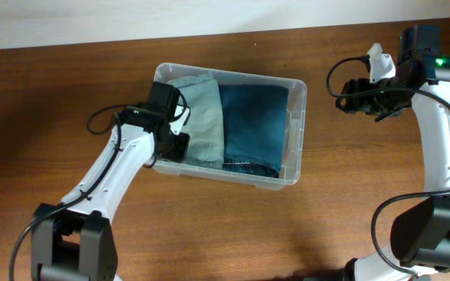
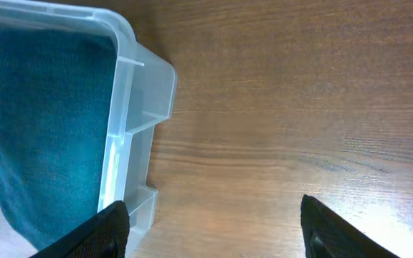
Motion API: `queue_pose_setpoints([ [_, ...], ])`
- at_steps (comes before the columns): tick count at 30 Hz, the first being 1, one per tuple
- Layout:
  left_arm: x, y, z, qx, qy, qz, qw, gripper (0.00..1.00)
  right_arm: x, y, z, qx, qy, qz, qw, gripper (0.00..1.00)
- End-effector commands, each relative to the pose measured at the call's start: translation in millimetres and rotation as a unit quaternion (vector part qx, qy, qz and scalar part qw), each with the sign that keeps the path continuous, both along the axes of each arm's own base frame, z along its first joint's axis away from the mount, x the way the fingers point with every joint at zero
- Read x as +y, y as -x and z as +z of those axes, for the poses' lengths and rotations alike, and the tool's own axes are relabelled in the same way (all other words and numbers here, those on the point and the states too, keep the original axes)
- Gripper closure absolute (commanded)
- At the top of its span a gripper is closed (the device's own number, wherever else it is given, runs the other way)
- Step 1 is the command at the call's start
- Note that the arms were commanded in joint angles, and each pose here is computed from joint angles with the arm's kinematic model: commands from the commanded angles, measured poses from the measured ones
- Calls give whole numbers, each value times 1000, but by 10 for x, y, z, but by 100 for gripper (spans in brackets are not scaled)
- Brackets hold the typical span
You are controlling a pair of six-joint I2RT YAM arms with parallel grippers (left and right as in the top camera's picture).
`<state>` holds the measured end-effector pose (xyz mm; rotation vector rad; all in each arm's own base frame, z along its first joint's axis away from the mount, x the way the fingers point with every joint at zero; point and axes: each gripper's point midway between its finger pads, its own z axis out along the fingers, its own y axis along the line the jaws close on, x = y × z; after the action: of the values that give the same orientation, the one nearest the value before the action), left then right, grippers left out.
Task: Pack container
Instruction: 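Press the light-blue jeans flat along the bin's left wall with left gripper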
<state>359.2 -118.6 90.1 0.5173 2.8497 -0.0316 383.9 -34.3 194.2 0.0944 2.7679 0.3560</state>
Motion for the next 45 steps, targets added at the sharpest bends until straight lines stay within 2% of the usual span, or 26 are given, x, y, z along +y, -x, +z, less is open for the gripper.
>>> queue_pose_setpoints([
  [1,11,-374,583,-97,1,12,995,43,-5,-2,151,-22,10,3,1000,30],
  [4,-68,-608,942,-170,25,12,985,36,-4,-2,152,-22,10,3,1000,30],
  [8,-186,-913,1115,-236,51,9,970,36,-3,1,150,-21,10,3,1000,30],
  [11,-247,-1056,988,-241,56,7,969,37,-2,8,148,-19,10,3,1000,30],
  [14,-403,-1124,516,-194,75,-9,978,37,-1,11,147,-19,9,3,1000,30],
  [19,-547,-1057,-233,-106,92,-26,990,36,0,15,145,-18,9,3,1000,30],
  [22,-540,-979,-511,-70,85,-26,994,35,1,18,144,-17,9,3,1000,30],
  [26,-493,-924,-416,-65,71,-37,995,37,0,17,144,-18,9,3,1000,30],
  [27,-457,-867,-270,-63,66,-34,995,43,0,17,144,-18,9,3,1000,30],
  [30,-418,-744,-110,-52,70,-14,996,45,-1,11,147,-19,9,3,1000,30],
  [38,-480,-468,-169,-4,57,-6,998,45,0,17,144,-18,9,3,1000,30],
  [43,-482,-411,-184,6,51,-8,999,44,0,18,144,-17,9,3,1000,30],
  [45,-376,-415,-199,3,25,11,1000,44,2,28,140,-15,9,3,1000,30],
])
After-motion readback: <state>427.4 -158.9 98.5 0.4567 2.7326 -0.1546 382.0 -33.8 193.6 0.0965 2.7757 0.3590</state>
